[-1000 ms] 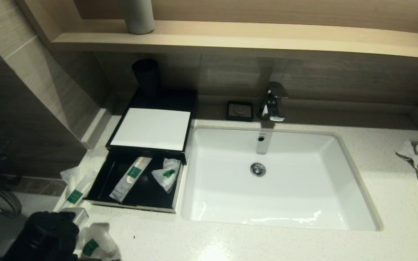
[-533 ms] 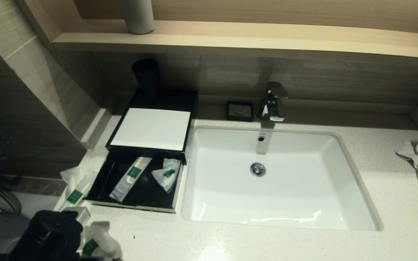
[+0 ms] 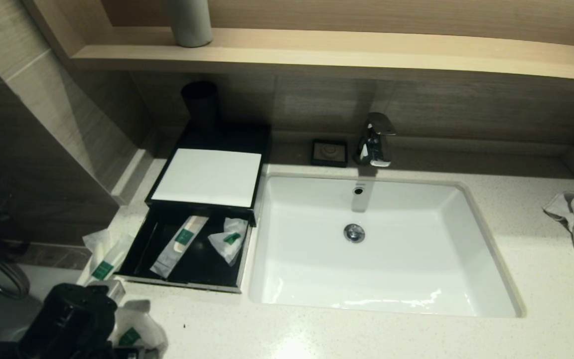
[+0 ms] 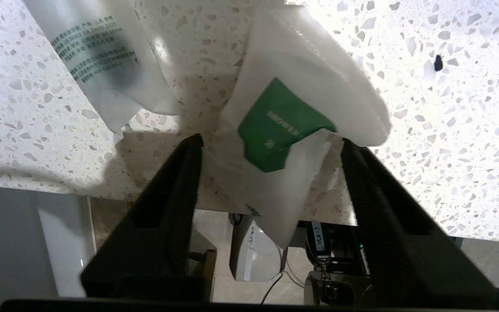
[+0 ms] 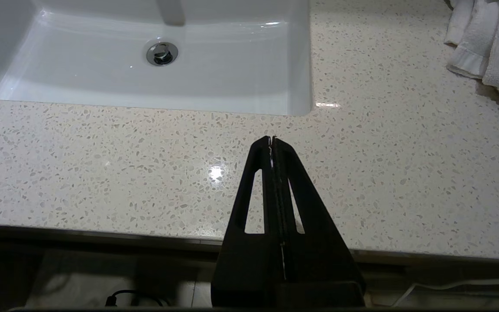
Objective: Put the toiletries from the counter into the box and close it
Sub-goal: Pick up the bathroom toiletry
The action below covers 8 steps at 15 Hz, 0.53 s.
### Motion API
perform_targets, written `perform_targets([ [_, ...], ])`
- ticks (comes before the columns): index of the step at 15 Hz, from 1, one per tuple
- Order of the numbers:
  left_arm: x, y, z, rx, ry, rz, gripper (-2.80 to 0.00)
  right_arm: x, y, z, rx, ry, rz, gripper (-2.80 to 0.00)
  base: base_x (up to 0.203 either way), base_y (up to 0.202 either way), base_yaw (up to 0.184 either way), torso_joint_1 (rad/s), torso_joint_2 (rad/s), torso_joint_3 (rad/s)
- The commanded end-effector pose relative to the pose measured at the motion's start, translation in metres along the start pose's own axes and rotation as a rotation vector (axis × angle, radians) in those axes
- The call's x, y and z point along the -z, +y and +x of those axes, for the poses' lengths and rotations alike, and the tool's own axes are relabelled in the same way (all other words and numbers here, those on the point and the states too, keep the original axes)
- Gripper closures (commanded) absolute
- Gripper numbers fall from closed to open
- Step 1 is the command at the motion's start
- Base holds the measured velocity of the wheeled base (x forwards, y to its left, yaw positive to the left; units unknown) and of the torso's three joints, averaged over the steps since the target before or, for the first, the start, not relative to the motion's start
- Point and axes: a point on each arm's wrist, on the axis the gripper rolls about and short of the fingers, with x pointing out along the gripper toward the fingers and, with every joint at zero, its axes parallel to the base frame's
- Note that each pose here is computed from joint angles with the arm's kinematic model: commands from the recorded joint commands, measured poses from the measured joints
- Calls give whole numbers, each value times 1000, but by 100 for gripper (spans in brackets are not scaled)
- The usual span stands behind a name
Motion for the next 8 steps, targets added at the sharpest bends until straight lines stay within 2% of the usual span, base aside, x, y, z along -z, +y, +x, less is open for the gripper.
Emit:
perform_targets([
  [1, -2, 1, 1, -7, -3, -12, 0, 0, 0, 0, 0, 0, -1, 0, 0, 0, 0, 0, 0, 0],
  [8, -4, 3, -4, 2, -29, -25, 0, 0, 0, 0, 0, 0, -1, 0, 0, 0, 0, 0, 0, 0],
])
